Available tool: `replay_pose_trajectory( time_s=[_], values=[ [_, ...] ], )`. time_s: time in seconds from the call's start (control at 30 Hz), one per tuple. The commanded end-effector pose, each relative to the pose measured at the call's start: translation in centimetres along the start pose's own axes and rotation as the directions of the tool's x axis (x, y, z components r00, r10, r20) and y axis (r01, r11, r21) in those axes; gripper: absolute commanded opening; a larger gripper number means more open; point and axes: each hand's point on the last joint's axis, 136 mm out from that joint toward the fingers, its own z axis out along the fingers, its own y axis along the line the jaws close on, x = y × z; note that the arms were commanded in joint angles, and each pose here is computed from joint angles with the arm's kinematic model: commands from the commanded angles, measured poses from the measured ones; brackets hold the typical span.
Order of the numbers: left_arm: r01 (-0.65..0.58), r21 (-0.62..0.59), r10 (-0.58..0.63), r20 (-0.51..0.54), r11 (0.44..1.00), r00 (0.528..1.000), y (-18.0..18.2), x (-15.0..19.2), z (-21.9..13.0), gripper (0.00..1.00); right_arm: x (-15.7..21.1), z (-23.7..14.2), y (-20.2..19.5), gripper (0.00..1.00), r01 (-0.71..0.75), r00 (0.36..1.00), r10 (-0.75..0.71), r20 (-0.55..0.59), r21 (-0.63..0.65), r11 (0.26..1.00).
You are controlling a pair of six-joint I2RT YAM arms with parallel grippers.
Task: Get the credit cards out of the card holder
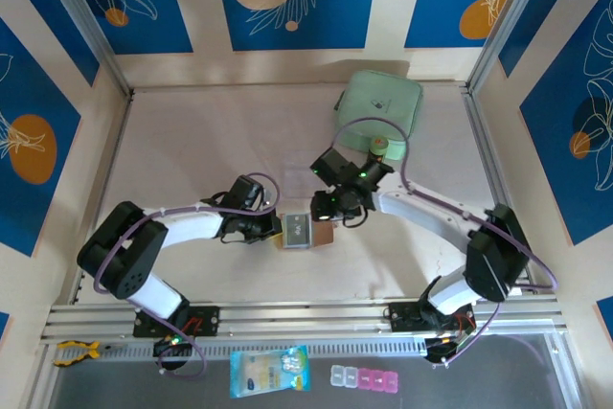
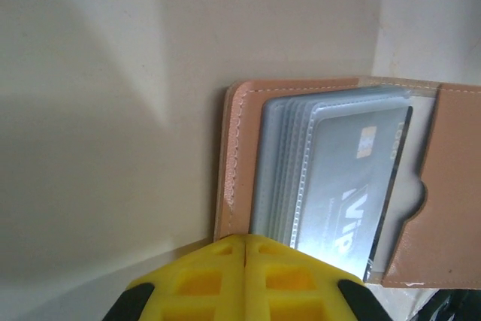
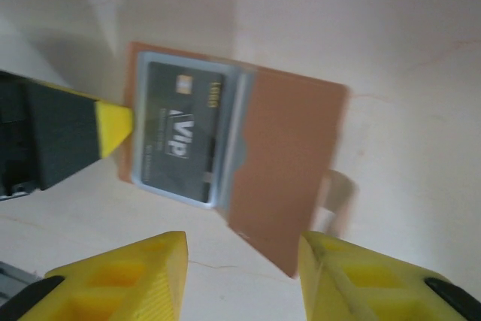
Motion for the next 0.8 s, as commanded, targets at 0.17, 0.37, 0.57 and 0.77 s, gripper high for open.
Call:
replay_pose_trajectory(
  time_s=[0.17,0.37,0.57,0.77],
  values=[
    [-0.003,-0.017,0.002,-0.046,1.000,0.999,0.1,0.7,0.6,0.04,1.2,3.9,0.0,0.54,0.032,0.994,-0.016,-0.106,0.147,0.989],
    [-0.006,-0.033,0.004,-0.059,0.999,0.998,0.4,0.8,0.9,0.04,1.7,4.0,-3.2,0.73,0.001,0.994,0.023,-0.106,0.223,0.975],
    [-0.004,-0.033,0.002,-0.064,0.999,0.998,0.5,0.8,1.0,0.04,2.0,4.6,-5.6,0.79,-0.044,0.990,0.072,-0.122,0.221,0.974],
    [-0.005,-0.034,0.002,-0.065,0.999,0.998,0.5,0.8,0.9,0.04,2.4,5.9,-6.8,0.84,-0.051,0.986,0.088,-0.144,0.238,0.970]
  ],
)
